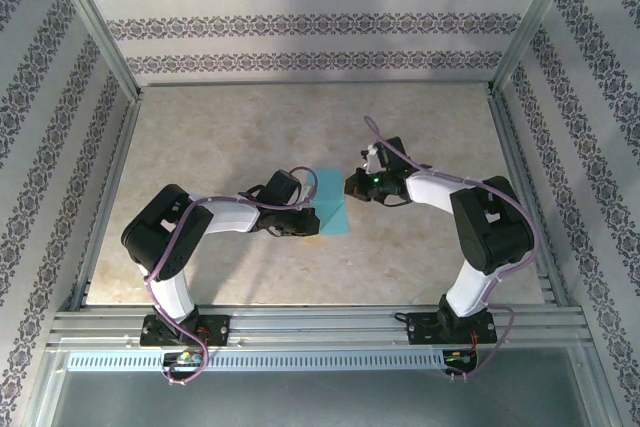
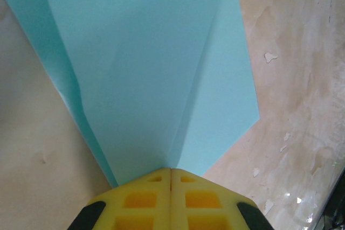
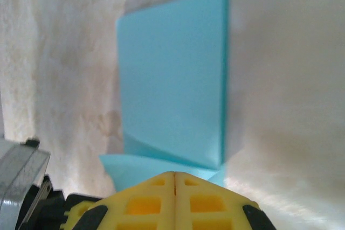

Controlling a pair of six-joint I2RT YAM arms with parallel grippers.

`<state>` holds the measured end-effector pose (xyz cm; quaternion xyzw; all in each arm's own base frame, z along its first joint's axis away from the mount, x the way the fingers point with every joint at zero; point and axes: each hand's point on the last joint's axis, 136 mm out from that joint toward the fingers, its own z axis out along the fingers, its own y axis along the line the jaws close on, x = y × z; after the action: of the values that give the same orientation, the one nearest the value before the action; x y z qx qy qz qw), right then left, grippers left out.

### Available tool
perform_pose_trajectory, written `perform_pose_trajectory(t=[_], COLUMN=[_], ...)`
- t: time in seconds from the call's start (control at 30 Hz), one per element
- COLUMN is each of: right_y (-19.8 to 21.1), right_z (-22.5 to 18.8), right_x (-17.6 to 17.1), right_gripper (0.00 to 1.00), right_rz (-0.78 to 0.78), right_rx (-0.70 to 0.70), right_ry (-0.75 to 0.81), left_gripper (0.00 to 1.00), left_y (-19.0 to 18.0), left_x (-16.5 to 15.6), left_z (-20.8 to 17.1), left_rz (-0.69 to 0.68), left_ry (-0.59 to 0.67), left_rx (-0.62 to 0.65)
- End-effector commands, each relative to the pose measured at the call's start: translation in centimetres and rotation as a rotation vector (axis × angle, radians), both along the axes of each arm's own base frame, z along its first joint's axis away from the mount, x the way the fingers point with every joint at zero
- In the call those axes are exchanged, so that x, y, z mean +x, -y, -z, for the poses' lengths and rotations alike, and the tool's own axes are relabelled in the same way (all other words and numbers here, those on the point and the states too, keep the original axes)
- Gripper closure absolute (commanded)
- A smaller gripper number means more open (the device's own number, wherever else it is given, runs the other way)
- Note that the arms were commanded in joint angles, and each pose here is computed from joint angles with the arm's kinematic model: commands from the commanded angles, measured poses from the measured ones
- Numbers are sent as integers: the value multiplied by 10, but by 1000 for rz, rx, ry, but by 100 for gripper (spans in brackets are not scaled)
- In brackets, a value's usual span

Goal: Fold a paper plane with a square sheet of paper (fold left side to right side)
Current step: Fold the triangle a second time at the center of the table.

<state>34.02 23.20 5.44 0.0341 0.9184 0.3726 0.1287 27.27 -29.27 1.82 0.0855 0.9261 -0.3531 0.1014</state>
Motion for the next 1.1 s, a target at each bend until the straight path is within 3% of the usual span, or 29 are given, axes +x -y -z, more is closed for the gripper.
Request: perform_pose_trajectory(t=[0.0,0.43,0.83,1.07], right_y=[-19,-10,15,20], right_z=[12,31,80,84], right_x=[-17,2,-28,-32], right_gripper=[100,100,100,100], right_rz=[-20,8,19,20], right_rx=[51,32,-128,-146], right_ry=[-60,-73,-221,-232], left_gripper=[97,97,92,93], left_y=[-21,-18,3,22], left_x=[-28,-23,-1,14], left_z=[31,26,-16,-29], left_rz=[-1,2,32,73], left_ry=[-106,-93,-22,0], left_rx=[117,110,40,-2])
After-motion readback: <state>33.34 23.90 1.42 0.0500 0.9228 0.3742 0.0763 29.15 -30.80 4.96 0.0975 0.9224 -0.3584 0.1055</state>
